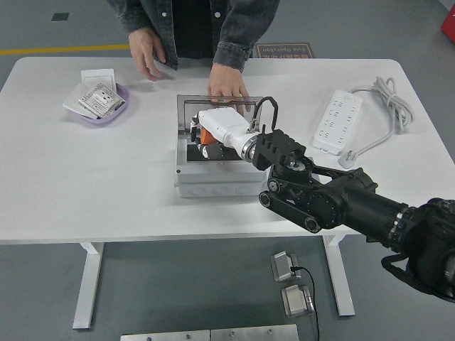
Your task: Pick up the cylinder from the cube,place it in the box,flap close box
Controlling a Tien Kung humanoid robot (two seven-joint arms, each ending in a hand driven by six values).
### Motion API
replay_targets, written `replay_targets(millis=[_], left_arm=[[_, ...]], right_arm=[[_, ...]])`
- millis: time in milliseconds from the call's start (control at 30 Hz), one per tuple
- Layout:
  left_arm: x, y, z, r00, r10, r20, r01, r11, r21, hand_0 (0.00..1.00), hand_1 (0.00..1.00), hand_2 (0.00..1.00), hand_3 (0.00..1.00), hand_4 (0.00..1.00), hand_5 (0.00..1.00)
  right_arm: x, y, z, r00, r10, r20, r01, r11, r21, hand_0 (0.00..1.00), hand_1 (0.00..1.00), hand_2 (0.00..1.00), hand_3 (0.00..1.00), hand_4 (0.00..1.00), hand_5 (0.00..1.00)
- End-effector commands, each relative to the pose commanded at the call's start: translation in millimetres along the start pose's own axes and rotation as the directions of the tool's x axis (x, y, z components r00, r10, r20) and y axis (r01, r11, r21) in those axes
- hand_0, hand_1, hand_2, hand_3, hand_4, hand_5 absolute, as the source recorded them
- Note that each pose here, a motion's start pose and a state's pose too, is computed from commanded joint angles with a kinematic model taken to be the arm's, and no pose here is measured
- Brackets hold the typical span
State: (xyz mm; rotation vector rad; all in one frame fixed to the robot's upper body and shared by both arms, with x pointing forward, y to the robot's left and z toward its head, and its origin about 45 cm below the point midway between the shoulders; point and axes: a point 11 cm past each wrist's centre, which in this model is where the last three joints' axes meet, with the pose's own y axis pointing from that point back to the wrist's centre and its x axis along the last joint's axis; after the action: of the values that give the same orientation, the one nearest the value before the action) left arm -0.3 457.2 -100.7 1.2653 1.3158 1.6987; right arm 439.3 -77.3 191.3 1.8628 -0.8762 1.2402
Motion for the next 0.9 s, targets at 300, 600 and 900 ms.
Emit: replay_targets(millis=[300, 600, 900], left_arm=[[-0.9, 0.0, 0.4, 1.000, -0.002, 0.003, 0.002, 1.000, -0.001, 0.640, 0.673, 0.651, 0.671, 0.746, 0.305], [-4.0, -0.1, 1.0, 1.000, -0.009, 0.009, 0.009, 1.000, -0.006, 0.639, 0.673, 0.651, 0.671, 0.747, 0.305], [-6.0, 0.3, 4.5, 1.000, -0.012, 0.013, 0.012, 1.000, -0.012, 0.641, 0.673, 0.651, 0.674, 0.747, 0.306]], right_arm=[[0.7, 0.0, 3.7, 1.000, 0.001, 0.009, -0.002, 1.000, 0.008, 0.055, 0.104, 0.314, 0.289, 0.074, 0.002], [-1.8, 0.9, 6.1, 1.000, -0.005, 0.021, 0.005, 1.000, 0.016, 0.131, 0.206, 0.435, 0.574, 0.373, 0.113], [0.3, 0.6, 5.8, 1.000, 0.004, 0.023, -0.004, 1.000, 0.019, 0.480, 0.474, 0.589, 0.667, 0.745, 0.383]])
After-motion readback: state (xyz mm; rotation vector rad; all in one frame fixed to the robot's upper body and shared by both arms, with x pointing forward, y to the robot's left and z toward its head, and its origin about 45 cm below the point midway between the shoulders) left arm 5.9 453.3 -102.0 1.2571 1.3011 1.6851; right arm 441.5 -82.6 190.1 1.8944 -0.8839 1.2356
